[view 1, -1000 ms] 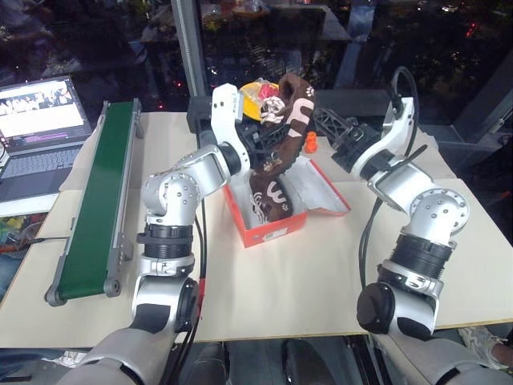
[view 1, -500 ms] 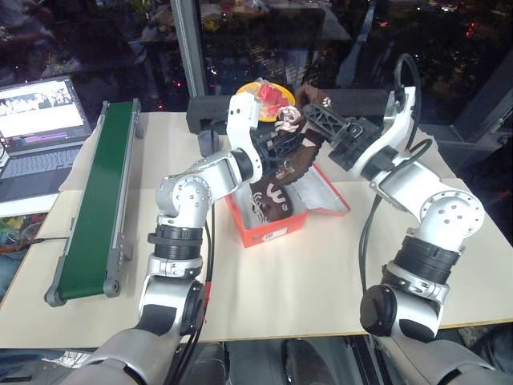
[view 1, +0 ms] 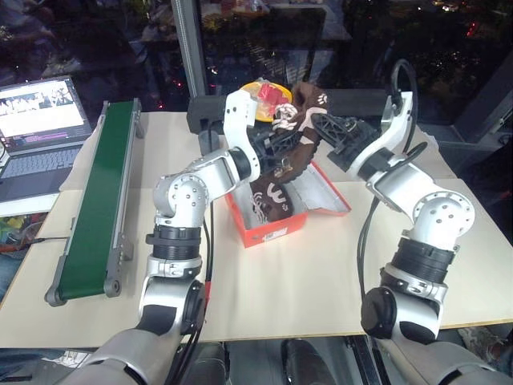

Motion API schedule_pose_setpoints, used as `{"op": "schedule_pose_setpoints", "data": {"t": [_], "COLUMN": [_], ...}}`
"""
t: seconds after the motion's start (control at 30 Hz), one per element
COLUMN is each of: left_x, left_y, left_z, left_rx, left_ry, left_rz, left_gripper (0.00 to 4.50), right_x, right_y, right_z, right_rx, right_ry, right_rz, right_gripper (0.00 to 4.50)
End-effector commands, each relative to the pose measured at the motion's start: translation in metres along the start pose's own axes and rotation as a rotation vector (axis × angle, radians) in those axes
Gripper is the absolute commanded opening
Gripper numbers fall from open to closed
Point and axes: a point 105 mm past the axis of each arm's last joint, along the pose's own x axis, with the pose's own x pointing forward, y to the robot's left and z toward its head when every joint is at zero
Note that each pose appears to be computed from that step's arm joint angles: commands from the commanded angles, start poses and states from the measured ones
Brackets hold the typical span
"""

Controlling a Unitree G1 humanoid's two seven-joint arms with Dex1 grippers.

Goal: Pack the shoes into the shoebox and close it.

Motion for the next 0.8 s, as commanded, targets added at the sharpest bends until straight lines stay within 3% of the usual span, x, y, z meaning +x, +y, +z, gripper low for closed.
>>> {"op": "schedule_pose_setpoints", "data": {"t": [0.03,0.13,0.4,0.47,0.57,0.8], "left_x": [-0.008,-0.037,-0.103,-0.110,-0.127,-0.134], "left_y": [0.020,0.063,0.110,0.112,0.106,0.078], "left_z": [0.060,0.083,0.084,0.082,0.067,0.030], "left_rx": [0.116,0.220,0.321,0.328,0.367,0.418], "left_ry": [-0.193,-0.237,-0.148,-0.136,-0.064,0.050], "left_rz": [0.116,0.260,0.401,0.404,0.387,0.306], "left_gripper": [2.76,3.84,3.87,3.87,3.87,3.87], "right_x": [0.003,0.006,0.037,0.043,0.070,0.096], "right_y": [0.013,0.008,0.007,0.006,0.007,0.014], "right_z": [0.019,0.027,0.020,0.020,-0.007,-0.048], "right_rx": [-0.048,-0.087,-0.265,-0.278,-0.359,-0.386], "right_ry": [-0.061,-0.079,0.052,0.065,0.189,0.333], "right_rz": [0.036,-0.010,0.001,0.011,0.038,0.155], "right_gripper": [0.36,0.35,0.34,0.34,0.34,0.34]}}
